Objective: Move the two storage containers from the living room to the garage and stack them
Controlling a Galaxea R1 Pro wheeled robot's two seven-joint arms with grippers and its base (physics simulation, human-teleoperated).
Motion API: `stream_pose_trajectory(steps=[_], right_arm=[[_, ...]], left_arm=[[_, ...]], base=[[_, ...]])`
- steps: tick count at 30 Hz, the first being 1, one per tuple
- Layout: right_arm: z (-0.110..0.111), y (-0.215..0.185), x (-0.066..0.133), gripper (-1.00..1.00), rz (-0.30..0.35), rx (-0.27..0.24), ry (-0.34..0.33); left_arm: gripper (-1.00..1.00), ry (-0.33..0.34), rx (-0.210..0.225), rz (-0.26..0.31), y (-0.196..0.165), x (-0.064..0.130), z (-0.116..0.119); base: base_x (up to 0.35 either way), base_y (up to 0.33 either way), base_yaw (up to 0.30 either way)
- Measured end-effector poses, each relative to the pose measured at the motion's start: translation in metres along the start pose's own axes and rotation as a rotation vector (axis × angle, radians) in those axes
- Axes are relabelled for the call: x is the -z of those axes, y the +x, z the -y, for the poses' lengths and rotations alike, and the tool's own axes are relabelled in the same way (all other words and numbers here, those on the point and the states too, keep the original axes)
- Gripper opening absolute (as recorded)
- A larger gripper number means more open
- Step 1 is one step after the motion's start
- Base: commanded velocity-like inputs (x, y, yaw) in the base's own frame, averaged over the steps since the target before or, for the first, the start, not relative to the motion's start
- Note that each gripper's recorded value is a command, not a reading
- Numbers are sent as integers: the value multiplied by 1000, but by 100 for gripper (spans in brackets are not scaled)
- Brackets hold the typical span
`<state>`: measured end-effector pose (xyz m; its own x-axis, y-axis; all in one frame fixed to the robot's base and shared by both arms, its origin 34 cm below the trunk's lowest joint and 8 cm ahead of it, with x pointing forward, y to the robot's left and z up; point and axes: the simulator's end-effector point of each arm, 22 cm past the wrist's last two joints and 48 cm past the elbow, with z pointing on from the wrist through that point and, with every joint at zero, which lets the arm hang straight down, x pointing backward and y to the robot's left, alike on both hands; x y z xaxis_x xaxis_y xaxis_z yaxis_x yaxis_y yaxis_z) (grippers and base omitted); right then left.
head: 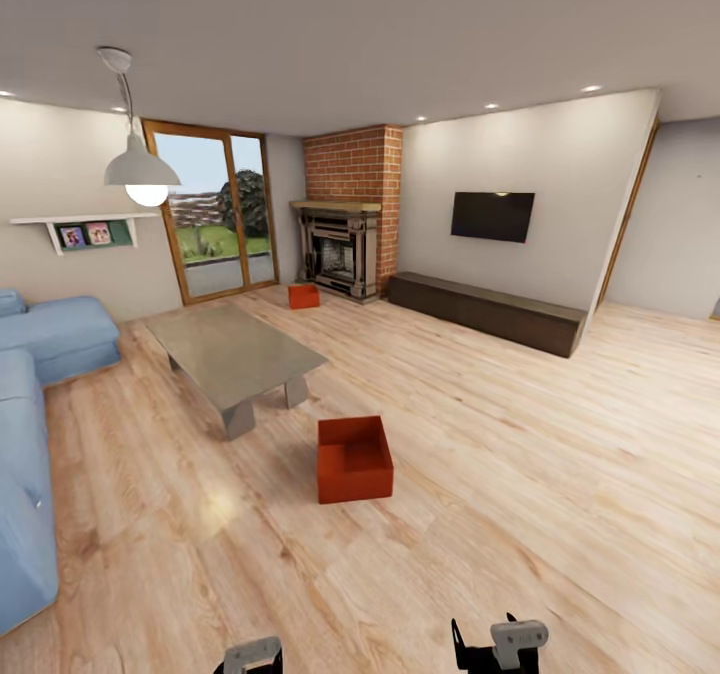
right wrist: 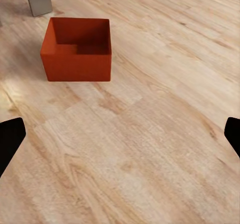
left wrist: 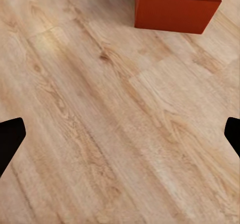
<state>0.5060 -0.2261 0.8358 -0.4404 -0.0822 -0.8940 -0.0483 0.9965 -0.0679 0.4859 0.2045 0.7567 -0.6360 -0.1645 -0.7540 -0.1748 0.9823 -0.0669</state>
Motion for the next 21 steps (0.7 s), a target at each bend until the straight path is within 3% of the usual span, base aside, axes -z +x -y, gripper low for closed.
stream_pose_trajectory(steps=[9, 21], right_arm=[[1, -20, -10, 100, 31, 4, 3], [-1, -17, -11, 100, 26, 3, -3]], left_arm=[[100, -5, -11, -60, 13, 0, -3], [100, -22, -23, -65, 13, -2, -18]], base=[[321, 0, 0], [297, 0, 0]])
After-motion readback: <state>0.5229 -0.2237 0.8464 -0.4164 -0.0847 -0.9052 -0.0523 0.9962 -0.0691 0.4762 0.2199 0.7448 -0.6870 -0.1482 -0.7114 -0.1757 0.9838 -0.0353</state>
